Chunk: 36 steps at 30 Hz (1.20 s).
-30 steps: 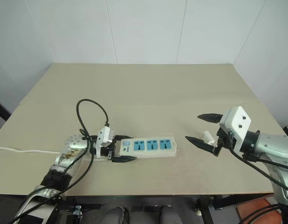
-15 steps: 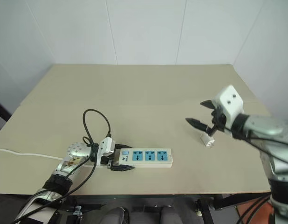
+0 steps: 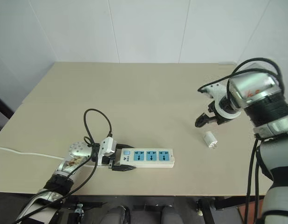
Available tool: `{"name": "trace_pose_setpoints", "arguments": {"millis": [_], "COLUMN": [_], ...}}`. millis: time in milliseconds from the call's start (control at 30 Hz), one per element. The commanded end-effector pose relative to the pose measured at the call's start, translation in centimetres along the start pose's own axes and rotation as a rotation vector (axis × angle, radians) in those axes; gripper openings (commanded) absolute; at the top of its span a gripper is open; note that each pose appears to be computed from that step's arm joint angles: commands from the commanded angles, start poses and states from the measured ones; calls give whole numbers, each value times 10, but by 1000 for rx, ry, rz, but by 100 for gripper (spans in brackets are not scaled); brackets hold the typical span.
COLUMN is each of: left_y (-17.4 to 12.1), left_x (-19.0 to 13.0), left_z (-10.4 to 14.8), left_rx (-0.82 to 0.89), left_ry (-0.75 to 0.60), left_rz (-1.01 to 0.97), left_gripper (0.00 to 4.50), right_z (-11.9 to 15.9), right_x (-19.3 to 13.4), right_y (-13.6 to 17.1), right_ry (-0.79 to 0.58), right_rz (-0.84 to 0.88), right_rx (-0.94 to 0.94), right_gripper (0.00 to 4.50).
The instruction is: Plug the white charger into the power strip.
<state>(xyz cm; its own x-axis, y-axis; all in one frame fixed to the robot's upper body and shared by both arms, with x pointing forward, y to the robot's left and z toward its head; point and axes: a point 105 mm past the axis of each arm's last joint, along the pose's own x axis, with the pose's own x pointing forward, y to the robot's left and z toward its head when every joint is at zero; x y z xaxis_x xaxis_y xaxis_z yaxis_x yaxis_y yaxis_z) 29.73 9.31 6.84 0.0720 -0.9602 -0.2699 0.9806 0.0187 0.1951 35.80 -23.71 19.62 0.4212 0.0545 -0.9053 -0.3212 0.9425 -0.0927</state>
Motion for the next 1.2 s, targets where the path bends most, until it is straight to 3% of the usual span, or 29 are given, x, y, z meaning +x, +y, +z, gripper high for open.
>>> {"name": "trace_pose_setpoints", "arguments": {"millis": [33, 500, 1200], "left_y": [-10, -12, -17], "left_x": [6, 3, 0], "left_z": [-14, -18, -18], "left_rx": [-47, -49, -60], "left_ry": [35, 51, 63], "left_rz": [-18, -7, 12], "left_gripper": [334, 334, 334], "right_z": [7, -1, -7], "right_x": [0, 42, 63], "right_y": [-18, -21, -3], "right_ry": [-6, 83, 146], "right_rz": [-57, -2, 106], "right_rx": [-19, -17, -59], "right_gripper": [450, 450, 450]}}
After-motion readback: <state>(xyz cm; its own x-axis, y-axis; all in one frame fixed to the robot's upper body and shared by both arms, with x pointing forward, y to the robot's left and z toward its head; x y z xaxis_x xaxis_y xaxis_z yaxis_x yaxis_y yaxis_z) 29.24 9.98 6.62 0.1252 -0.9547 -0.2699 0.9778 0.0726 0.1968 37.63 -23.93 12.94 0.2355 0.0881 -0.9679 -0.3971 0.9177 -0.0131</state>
